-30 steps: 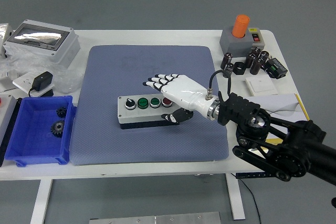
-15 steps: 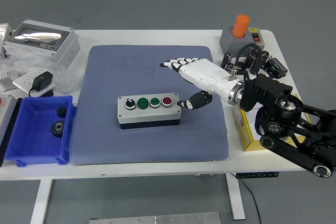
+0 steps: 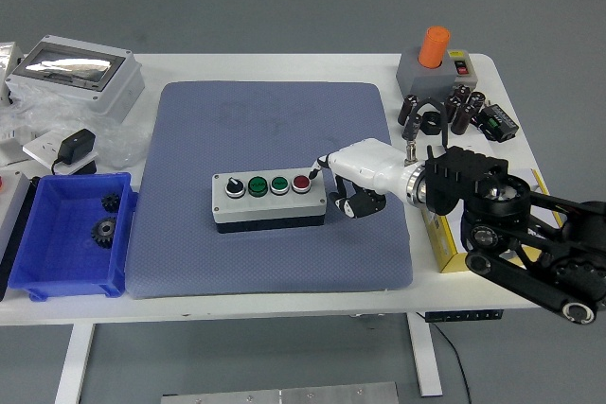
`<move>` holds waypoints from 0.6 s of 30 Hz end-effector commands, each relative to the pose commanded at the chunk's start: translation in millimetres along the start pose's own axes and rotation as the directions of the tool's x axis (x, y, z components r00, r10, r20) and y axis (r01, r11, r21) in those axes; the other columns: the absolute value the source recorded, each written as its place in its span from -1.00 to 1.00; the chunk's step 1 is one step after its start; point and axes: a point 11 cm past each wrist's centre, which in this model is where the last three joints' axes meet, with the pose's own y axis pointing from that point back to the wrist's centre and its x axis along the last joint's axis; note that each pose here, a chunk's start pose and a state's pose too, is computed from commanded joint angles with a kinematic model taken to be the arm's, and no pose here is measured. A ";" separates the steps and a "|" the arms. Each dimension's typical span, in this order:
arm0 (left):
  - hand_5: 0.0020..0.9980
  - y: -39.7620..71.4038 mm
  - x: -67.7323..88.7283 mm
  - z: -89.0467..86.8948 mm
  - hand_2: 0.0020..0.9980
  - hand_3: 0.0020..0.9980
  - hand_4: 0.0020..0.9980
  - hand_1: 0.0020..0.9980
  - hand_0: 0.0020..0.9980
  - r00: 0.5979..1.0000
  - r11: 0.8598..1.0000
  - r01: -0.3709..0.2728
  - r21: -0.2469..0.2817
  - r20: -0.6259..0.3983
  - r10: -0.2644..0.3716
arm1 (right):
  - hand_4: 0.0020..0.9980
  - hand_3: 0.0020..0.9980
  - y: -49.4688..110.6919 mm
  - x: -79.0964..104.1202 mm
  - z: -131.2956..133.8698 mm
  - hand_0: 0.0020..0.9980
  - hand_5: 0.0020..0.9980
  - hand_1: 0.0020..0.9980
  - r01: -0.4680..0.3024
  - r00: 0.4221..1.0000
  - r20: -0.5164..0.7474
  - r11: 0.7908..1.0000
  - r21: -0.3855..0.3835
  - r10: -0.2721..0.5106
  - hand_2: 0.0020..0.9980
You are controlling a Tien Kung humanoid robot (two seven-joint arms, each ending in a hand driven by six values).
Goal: Pick up the button,place it on the desk,press the button,press the button
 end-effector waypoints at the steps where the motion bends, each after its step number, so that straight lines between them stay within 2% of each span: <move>1: 0.19 0.0 -0.1 0.2 0.22 0.44 0.85 0.23 0.32 1.000 1.000 0.000 0.000 0.000 0.000 | -0.47 0.56 -0.5 -0.3 -0.4 -0.66 -0.93 -0.58 -0.001 1.000 0.001 1.000 0.001 0.001 -0.56; 12: 0.20 0.0 -0.4 -0.4 0.22 0.44 0.86 0.23 0.32 1.000 1.000 0.001 0.002 0.000 -0.001 | -0.48 0.56 -7.4 -3.0 -5.0 -0.67 -0.94 -0.59 -0.014 1.000 0.011 1.000 0.008 0.014 -0.56; 18: 0.23 0.0 -0.4 0.2 0.22 0.44 0.87 0.23 0.32 1.000 1.000 0.001 0.000 0.000 -0.001 | -0.49 0.57 -13.7 -12.5 -6.3 -0.68 -0.94 -0.60 0.008 1.000 0.011 1.000 -0.004 -0.008 -0.56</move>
